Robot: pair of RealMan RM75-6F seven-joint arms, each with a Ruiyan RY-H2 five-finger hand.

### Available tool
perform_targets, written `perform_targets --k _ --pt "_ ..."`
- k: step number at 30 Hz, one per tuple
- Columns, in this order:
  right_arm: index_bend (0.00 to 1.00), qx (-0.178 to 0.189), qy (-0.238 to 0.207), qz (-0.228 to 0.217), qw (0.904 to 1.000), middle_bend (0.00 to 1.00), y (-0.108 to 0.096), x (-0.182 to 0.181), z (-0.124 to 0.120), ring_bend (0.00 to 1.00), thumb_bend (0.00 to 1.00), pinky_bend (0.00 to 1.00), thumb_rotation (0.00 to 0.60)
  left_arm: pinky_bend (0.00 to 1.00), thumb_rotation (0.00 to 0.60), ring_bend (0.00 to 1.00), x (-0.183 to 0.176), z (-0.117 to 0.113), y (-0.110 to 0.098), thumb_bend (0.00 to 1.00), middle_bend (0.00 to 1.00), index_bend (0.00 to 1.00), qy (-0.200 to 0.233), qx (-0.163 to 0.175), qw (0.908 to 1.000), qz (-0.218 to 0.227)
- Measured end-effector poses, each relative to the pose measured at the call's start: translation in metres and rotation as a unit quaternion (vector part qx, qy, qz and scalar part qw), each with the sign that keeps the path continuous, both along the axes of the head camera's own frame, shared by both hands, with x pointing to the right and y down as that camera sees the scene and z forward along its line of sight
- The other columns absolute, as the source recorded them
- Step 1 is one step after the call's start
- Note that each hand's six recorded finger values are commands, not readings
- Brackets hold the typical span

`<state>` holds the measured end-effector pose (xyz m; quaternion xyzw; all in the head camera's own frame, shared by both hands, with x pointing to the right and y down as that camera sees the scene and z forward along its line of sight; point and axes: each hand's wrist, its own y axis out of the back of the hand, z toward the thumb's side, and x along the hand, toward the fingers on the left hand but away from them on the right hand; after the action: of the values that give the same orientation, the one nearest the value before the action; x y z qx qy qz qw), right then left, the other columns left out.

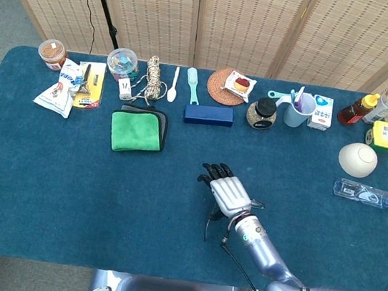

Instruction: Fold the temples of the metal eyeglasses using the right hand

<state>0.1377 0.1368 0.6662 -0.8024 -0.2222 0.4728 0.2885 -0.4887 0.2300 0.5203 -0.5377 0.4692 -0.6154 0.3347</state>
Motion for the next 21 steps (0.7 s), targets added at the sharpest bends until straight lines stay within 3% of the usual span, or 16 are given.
perform_targets --k 12,21 --pt "0.17 -0.007 0.025 0.012 0.9996 0.02 0.000 -0.026 0.015 0.00 0.00 0.00 0.600 0.05 0.600 0.07 -0.004 0.001 0.001 0.29 0.07 0.16 0.004 -0.002 1.0000 -0.003" --pt "0.17 0.001 0.057 0.011 0.9983 0.02 -0.001 -0.017 0.027 0.00 0.00 0.00 0.600 0.05 0.600 0.07 -0.005 0.001 0.002 0.29 0.07 0.16 0.003 -0.004 1.0000 -0.004"
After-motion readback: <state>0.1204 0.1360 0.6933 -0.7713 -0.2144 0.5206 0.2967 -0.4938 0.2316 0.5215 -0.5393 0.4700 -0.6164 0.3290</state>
